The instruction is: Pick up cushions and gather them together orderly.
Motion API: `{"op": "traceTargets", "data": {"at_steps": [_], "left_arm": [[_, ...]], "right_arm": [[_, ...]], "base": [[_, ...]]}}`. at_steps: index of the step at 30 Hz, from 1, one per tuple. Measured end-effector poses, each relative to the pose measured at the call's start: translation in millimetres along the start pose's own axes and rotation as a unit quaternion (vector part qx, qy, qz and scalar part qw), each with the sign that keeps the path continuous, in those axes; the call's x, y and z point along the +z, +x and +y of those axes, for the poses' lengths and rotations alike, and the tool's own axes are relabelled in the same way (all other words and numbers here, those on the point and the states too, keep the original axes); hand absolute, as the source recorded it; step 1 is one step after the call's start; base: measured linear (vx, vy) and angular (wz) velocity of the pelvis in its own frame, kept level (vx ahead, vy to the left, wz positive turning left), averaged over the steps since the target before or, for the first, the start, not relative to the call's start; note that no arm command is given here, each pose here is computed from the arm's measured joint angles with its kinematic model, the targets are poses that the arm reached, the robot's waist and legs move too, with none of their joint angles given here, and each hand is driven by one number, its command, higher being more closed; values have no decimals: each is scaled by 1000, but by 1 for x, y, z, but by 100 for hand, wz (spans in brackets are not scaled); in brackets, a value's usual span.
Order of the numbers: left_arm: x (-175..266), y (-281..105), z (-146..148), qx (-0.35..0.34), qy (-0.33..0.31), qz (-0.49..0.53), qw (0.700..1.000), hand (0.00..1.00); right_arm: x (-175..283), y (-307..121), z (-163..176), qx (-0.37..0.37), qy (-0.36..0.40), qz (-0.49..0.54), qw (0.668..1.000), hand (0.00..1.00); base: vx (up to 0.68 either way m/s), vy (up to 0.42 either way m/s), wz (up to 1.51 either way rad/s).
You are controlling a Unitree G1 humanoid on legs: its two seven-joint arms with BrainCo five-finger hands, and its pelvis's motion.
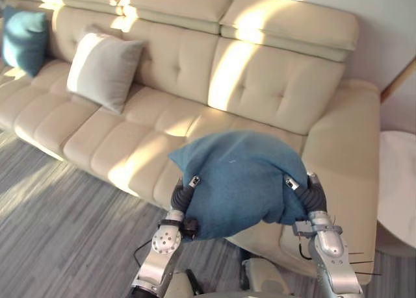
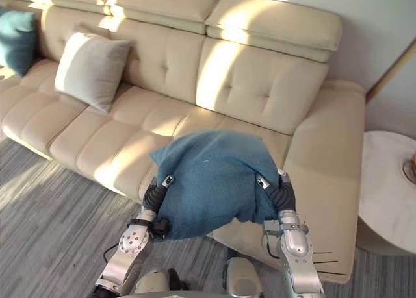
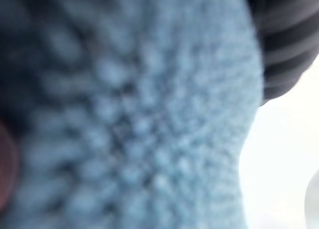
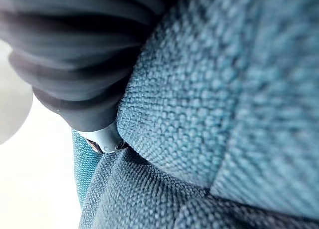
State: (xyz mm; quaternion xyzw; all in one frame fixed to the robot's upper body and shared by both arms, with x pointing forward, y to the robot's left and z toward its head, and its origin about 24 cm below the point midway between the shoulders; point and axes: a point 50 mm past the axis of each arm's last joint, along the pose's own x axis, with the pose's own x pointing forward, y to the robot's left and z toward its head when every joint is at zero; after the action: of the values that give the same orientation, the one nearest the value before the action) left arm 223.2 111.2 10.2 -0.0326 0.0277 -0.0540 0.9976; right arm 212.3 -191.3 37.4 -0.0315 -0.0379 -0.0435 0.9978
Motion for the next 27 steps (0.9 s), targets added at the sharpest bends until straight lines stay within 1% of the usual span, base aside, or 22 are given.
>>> {"op": "traceTargets", "data": {"at_steps": [2,5,10,14,18,21,27], "left_arm": [[-5,-3,-1,4,-5,11,1000,100],[-12,-10,8,11,9,26,1000,100],[-19,-19,21,32,15,44,998,100],[-18,-18,24,40,15,42,998,100],[-21,-15,22,36,18,48,998,100],[-27,-20,19,37,5,59,998,100],[-30,-21,17,45,-7,65,997,100]], "right_arm": [[-4,-1,-1,0,-3,9,1000,100],[-14,-6,8,4,13,32,999,100],[-24,-3,21,29,20,51,998,100],[-30,6,26,39,17,62,997,100],[-38,3,23,37,6,79,996,100],[-39,0,17,43,-17,82,996,100],[-39,-1,15,41,-17,84,996,100]], "base": [[73,364,-147],[134,355,-115],[102,193,-116],[27,-27,-92],[-17,-56,-18],[-9,-104,-17],[68,-145,-4]]}}
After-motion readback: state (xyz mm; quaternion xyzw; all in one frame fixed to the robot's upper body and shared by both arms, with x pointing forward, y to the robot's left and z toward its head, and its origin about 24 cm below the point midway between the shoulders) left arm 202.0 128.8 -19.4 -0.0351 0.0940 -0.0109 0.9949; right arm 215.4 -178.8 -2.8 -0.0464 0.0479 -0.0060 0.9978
